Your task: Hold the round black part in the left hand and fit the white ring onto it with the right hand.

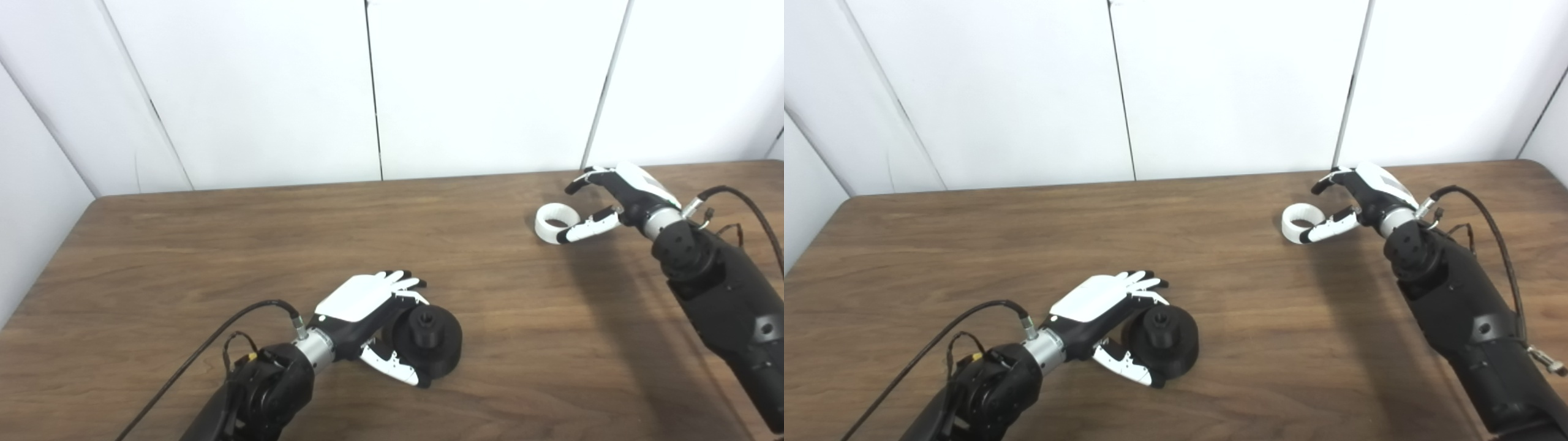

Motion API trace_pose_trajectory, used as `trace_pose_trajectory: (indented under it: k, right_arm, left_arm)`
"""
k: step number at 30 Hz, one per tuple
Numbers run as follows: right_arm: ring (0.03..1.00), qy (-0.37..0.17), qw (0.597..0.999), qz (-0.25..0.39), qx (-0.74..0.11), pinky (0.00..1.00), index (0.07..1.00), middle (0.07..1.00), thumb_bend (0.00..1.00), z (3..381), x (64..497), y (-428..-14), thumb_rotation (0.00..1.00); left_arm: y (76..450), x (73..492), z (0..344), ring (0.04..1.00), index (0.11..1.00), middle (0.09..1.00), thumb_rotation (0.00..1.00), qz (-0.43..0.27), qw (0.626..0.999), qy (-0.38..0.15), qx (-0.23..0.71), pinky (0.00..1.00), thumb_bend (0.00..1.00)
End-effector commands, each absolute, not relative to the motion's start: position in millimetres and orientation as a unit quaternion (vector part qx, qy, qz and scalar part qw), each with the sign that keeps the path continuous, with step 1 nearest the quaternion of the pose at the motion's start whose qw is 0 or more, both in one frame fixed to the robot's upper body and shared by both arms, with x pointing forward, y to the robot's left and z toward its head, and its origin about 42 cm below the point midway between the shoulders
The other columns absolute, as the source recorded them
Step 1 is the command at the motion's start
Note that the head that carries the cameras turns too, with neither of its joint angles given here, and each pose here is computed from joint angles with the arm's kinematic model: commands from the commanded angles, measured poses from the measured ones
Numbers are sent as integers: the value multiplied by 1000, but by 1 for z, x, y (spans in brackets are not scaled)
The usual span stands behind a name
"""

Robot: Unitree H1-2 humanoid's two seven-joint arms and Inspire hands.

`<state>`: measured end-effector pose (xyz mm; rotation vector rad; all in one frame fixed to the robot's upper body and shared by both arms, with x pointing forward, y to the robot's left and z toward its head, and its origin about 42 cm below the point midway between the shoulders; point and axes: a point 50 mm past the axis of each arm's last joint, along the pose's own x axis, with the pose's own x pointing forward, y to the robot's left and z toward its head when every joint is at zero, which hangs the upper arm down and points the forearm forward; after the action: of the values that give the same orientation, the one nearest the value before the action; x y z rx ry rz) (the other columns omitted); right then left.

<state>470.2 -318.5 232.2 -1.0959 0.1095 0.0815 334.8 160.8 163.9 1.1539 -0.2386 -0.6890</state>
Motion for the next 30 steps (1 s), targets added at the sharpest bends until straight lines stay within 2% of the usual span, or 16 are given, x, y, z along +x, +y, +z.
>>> trace_pose_trajectory:
  k: [1,21,30]
  right_arm:
    - [1000,8,844,27,-536,1000,739,947,901,269,482,-319,264]
    - [1000,18,843,41,-535,1000,744,946,909,247,490,-304,314]
    - [1000,20,844,43,-534,1000,739,944,897,242,493,-301,307]
  left_arm:
    - [158,339,170,1000,722,954,495,-317,772,-121,538,1000,964]
    - [156,342,172,1000,713,952,493,-316,773,-126,536,1000,967]
    - [155,343,173,1000,712,952,488,-318,773,-129,534,1000,965]
